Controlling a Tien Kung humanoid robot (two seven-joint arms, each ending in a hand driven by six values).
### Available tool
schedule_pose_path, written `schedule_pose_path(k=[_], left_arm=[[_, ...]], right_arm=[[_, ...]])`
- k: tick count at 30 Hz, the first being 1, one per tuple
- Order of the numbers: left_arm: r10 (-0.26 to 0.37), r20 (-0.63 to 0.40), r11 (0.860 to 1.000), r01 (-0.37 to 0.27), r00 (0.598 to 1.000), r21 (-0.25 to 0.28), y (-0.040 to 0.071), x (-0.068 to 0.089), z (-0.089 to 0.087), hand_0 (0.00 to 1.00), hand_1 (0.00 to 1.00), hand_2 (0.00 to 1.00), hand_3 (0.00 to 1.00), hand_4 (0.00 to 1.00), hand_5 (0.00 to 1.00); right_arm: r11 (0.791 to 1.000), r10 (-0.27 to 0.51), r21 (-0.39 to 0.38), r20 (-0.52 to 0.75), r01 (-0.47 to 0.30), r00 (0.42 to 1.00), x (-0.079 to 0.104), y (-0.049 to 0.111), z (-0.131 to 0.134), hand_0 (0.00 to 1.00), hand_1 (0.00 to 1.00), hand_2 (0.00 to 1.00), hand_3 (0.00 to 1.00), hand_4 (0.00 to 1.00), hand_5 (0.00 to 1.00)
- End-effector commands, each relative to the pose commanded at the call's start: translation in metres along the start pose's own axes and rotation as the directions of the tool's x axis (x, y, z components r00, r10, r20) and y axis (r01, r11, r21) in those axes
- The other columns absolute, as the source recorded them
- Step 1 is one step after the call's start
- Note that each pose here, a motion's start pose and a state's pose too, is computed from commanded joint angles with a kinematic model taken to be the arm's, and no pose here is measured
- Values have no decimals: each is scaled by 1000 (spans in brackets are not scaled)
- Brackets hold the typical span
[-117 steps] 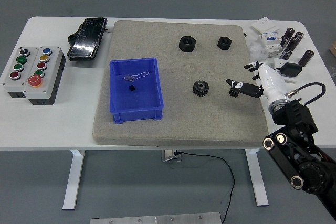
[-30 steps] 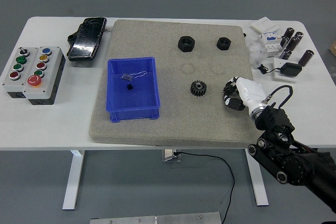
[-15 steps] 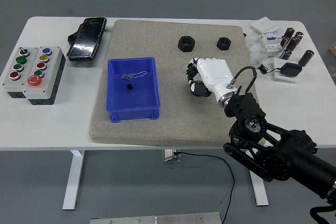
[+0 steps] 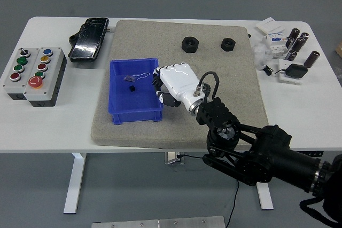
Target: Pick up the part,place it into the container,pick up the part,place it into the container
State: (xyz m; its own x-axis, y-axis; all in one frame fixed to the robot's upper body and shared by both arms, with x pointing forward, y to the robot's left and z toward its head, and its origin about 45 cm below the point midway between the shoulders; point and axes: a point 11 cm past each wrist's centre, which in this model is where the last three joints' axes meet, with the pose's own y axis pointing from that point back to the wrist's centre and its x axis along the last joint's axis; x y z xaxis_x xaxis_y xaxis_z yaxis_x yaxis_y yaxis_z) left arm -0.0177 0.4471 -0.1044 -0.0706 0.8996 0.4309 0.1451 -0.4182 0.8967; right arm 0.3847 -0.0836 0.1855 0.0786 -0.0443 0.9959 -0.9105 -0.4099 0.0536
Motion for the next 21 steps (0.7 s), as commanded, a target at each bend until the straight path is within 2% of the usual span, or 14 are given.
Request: schedule_pose_path(k=[1, 6, 7, 14, 18, 19, 21], left_arm=[[0, 0, 1000, 0, 1000, 0, 0, 0, 0, 659, 626, 587, 629, 720, 382], [-1, 3, 1000, 1, 1000, -1, 0, -1, 0, 659, 626, 587, 629, 720, 382], [-1, 3, 1000, 1, 1000, -2, 0, -1, 1, 658, 625, 587, 630, 720, 383], [-1, 3, 1000, 1, 1000, -5, 0, -1, 2, 658, 625, 586, 630, 720, 382], [-1, 3, 1000, 1, 1000, -4, 0, -1, 1, 658, 625, 586, 630, 720, 382], [-1, 3, 1000, 1, 1000, -4, 0, -1, 1, 658, 624, 587, 630, 720, 382], [-1, 3, 1000, 1, 1000, -2, 0, -1, 0, 658, 624, 587, 630, 720, 382]], right_arm=[[1000, 4, -1, 3, -4, 1000, 0, 0, 0, 645, 835, 870, 744, 641, 437], [998, 66, 9, 54, -66, 996, 5, 1, -4, 645, 835, 870, 744, 641, 437], [997, 76, 10, 68, -77, 995, 6, 1, -5, 683, 845, 897, 755, 647, 442], [994, 112, 1, 119, -112, 987, 10, 2, -6, 686, 846, 885, 749, 650, 442], [989, 142, -69, 146, -134, 979, 17, 2, 16, 686, 846, 885, 749, 650, 442], [987, 147, -93, 148, -134, 978, 19, 2, 24, 583, 755, 804, 731, 655, 442], [979, 146, -164, 144, -122, 979, 19, 2, 49, 583, 755, 804, 731, 655, 442]])
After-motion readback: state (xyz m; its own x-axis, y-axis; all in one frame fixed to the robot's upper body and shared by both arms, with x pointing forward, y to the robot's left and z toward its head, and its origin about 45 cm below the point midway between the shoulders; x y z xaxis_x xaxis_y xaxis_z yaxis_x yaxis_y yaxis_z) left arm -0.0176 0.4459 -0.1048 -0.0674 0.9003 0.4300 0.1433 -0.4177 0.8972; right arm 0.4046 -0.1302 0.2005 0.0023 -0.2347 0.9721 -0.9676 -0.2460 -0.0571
